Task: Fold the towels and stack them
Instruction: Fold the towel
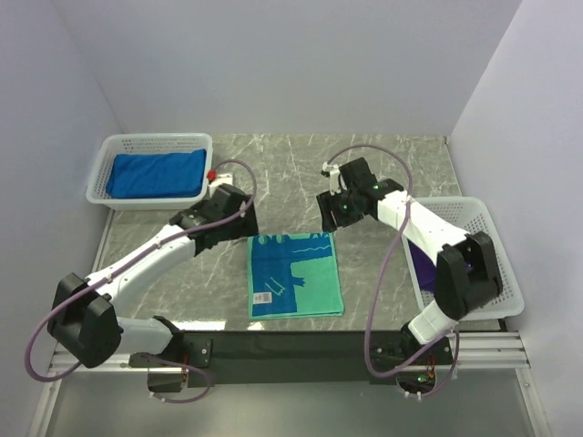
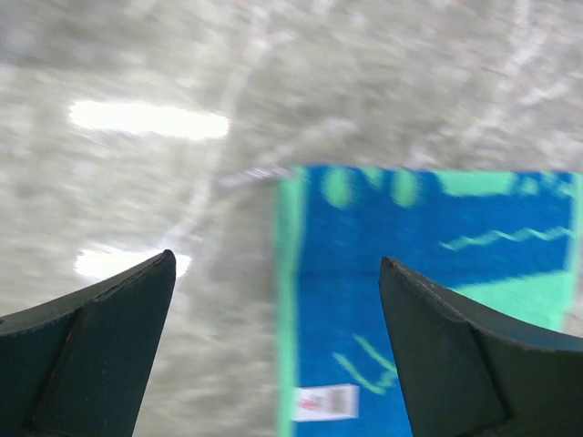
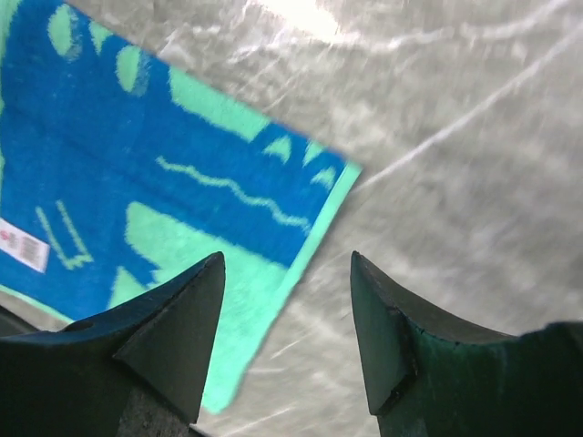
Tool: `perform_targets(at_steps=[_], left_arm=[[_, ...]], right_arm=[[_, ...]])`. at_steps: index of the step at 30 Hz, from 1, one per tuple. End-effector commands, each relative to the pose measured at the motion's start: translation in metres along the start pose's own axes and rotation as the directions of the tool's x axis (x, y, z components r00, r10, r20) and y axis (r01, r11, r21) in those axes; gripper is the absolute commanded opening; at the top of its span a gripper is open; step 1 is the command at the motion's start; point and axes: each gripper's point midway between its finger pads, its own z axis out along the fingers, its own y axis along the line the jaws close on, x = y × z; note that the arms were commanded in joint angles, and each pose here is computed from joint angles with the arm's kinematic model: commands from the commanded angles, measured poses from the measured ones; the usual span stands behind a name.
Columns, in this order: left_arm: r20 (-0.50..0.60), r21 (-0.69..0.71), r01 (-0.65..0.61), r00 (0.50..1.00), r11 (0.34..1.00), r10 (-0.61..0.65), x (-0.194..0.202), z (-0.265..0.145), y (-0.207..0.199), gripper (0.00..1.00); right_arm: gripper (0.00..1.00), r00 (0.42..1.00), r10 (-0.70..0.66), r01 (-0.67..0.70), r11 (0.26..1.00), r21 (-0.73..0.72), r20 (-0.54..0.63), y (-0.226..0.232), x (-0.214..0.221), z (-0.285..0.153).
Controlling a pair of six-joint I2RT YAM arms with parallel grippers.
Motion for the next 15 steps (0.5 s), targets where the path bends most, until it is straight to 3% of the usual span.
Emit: perform_targets(at_steps=[1, 8, 11, 15], left_arm=[[0.006, 0.027, -0.129, 0.992, 0.991, 0.129, -0.019, -0.007, 0.016, 1.0], [0.002, 0.055, -0.231, 0.973, 0.971, 0.231, -0.021, -0.003, 0.026, 0.99], [-0.006, 0.034, -0.23, 0.973, 0.973, 0.231, -0.014, 0.005, 0.031, 0.99], [-0.048, -0.035, -0.228, 0.973, 0.973, 0.226, -0.005, 0.015, 0.046, 0.99]], right_arm=[[0.64, 0.985, -0.159, 0.15, 0.981, -0.12, -0.072, -0.004, 0.004, 0.004], [0.57, 0.941, -0.257, 0.242, 0.966, -0.093, -0.221, -0.033, 0.004, 0.042], [0.54, 0.934, -0.27, 0.262, 0.963, -0.067, -0.233, -0.041, -0.004, 0.051], [0.43, 0.927, -0.297, 0.292, 0.955, -0.06, -0.228, -0.041, -0.012, 0.056]])
